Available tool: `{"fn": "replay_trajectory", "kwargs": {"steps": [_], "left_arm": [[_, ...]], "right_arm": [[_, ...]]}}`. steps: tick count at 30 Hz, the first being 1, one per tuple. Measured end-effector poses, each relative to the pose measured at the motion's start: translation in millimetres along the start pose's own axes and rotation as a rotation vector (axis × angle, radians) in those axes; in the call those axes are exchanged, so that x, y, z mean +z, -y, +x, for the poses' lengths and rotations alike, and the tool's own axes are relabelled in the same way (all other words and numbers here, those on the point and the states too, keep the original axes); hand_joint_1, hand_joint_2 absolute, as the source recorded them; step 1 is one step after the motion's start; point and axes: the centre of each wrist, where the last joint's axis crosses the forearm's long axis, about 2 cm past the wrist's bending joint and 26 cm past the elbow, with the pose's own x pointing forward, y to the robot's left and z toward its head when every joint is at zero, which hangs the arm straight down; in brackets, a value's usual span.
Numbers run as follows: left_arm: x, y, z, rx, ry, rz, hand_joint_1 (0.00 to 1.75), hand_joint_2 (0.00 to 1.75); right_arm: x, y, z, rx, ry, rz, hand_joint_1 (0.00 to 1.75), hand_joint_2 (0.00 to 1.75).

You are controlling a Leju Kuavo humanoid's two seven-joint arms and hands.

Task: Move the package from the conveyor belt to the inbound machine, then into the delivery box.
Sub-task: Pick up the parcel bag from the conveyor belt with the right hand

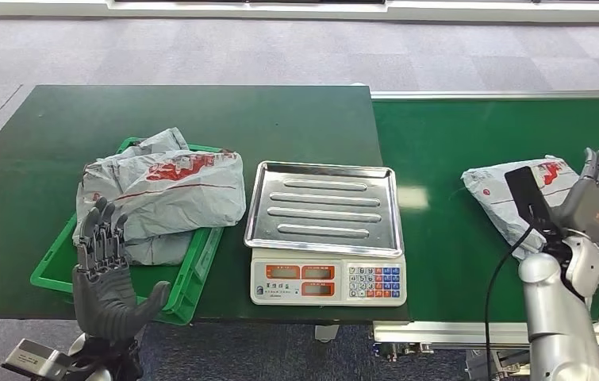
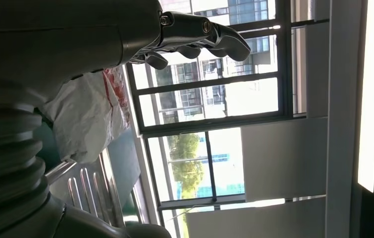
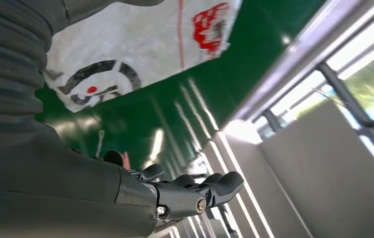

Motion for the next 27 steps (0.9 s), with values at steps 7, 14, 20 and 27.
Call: {"fn": "replay_trajectory", "kwargs": {"steps": [7, 14, 20, 27], "left_arm": [[-2.7, 2.5, -4.2, 0.016, -0.003, 0.001, 0.0, 1.75], [-4.1, 2.7, -6.5, 0.016, -0.007, -0.004, 0.0, 1.75], [-7.5, 4.4, -8.9, 0.024, -0.004, -0.013, 0.0, 1.75], [-8.1, 7.1, -12.5, 0.033, -0.013, -0.031, 0.0, 1.75]], "right_arm": [[-56.7, 35.5, -36.4, 0.154, -0.32, 0.224, 0.0, 1.75], [-58.5, 40.5, -56.8, 0.179, -0.434, 0.313, 0.0, 1.75], [-54.4, 35.4, -63.8, 0.295, -0.612, 0.536, 0.0, 1.75], [-41.6, 23.1, -72.0, 0.331, -0.639, 0.705, 0.0, 1.75]]}}
